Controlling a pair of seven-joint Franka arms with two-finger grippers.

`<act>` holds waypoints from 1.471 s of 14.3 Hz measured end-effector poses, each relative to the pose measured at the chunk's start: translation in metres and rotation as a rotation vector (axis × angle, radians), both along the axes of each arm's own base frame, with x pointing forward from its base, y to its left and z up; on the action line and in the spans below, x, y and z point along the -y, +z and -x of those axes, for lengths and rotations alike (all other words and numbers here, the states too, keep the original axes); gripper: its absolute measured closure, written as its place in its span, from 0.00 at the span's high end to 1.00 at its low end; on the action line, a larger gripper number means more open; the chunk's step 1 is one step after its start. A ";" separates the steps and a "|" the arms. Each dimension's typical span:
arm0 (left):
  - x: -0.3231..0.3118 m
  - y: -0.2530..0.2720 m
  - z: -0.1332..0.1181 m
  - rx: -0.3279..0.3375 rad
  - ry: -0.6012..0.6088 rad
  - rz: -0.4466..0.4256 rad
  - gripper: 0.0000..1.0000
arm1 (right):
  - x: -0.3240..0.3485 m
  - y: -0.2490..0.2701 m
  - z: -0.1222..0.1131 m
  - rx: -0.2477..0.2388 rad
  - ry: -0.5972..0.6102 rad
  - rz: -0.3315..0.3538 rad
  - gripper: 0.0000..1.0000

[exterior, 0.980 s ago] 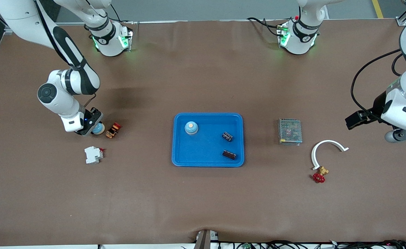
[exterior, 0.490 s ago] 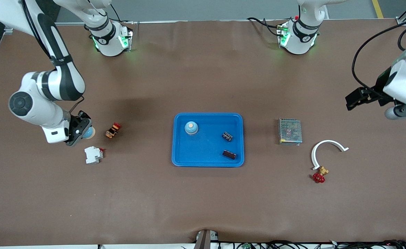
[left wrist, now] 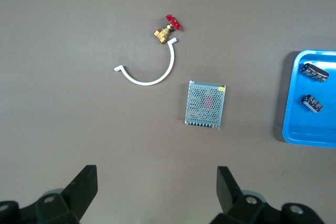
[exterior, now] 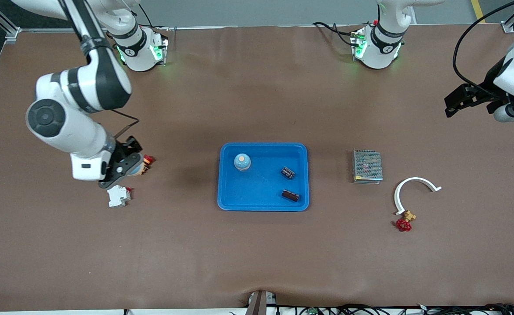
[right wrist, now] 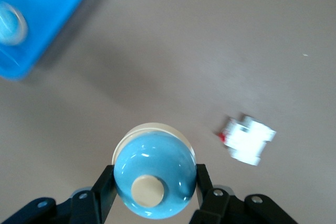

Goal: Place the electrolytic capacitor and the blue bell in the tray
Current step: 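Lift the bell toward the tray while the left gripper returns to rest, then lower the bell into the tray and open the right gripper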

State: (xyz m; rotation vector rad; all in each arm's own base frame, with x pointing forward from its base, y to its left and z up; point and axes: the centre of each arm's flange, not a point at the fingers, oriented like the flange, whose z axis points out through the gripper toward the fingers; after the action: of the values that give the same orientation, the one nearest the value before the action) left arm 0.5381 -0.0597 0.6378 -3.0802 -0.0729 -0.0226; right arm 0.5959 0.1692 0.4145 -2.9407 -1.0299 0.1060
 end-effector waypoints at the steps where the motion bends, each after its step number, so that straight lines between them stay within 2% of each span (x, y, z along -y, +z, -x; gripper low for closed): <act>1: 0.001 0.002 0.002 0.003 -0.003 0.000 1.00 | -0.019 0.002 0.004 -0.002 -0.055 -0.019 0.65; 6: 0.002 0.002 0.004 0.004 -0.010 -0.001 1.00 | -0.103 0.008 0.010 0.016 -0.281 -0.037 0.65; 10: 0.003 -0.006 0.002 -0.009 -0.012 0.004 1.00 | -0.167 -0.017 0.010 0.026 -0.400 -0.049 0.65; 14: 0.003 -0.010 0.000 -0.016 -0.011 0.007 1.00 | -0.212 -0.070 0.010 0.051 -0.470 -0.082 0.65; 21: 0.003 -0.011 -0.001 -0.013 -0.010 0.008 1.00 | -0.254 -0.134 0.005 0.059 -0.519 -0.107 0.65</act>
State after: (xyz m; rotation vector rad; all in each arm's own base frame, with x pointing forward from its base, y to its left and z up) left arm 0.5393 -0.0624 0.6269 -3.0880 -0.0568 -0.0026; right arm 0.5907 0.4233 0.2805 -3.0103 -0.2387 -0.0463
